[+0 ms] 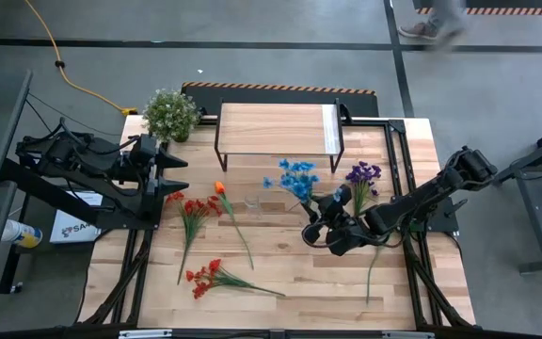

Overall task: Pick and place flowers into a vace then onto a shelf
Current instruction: Put the blue flowers into the right transparent vase, then put the violet flowers into the right transparent vase

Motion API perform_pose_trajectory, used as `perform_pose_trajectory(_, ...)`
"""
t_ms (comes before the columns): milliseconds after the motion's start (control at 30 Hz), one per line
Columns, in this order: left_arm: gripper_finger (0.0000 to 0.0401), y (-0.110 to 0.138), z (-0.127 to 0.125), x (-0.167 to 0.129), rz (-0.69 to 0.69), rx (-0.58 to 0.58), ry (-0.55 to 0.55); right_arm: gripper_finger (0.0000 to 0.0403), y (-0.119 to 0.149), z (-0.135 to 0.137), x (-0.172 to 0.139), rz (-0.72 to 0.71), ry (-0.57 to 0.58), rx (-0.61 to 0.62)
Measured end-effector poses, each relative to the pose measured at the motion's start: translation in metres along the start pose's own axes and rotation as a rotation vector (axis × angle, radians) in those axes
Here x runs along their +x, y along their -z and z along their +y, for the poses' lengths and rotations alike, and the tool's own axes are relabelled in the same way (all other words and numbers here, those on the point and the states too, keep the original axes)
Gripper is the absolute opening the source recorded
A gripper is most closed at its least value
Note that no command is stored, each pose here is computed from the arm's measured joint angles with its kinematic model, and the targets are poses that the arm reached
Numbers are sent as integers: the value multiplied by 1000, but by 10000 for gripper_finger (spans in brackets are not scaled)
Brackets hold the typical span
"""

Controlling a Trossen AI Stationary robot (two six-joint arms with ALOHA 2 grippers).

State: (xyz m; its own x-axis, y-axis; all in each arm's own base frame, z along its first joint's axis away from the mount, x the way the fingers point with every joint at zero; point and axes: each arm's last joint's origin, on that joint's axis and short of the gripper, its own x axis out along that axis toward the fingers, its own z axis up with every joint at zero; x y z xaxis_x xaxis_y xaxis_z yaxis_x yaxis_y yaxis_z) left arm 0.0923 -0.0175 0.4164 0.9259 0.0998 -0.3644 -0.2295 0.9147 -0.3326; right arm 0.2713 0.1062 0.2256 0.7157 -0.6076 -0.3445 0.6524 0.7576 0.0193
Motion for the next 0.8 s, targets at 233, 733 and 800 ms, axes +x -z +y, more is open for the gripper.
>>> perform_pose_trajectory(233,360,0,0,0,0,0,0,179,3,-9,-4,91,-21,-13)
perform_pose_trajectory(733,360,0,0,0,-5,0,-7,217,-7,-28,-24,328,-203,-25)
perform_pose_trajectory(800,360,0,0,0,-5,0,-7,215,-6,-32,-27,390,-227,-24)
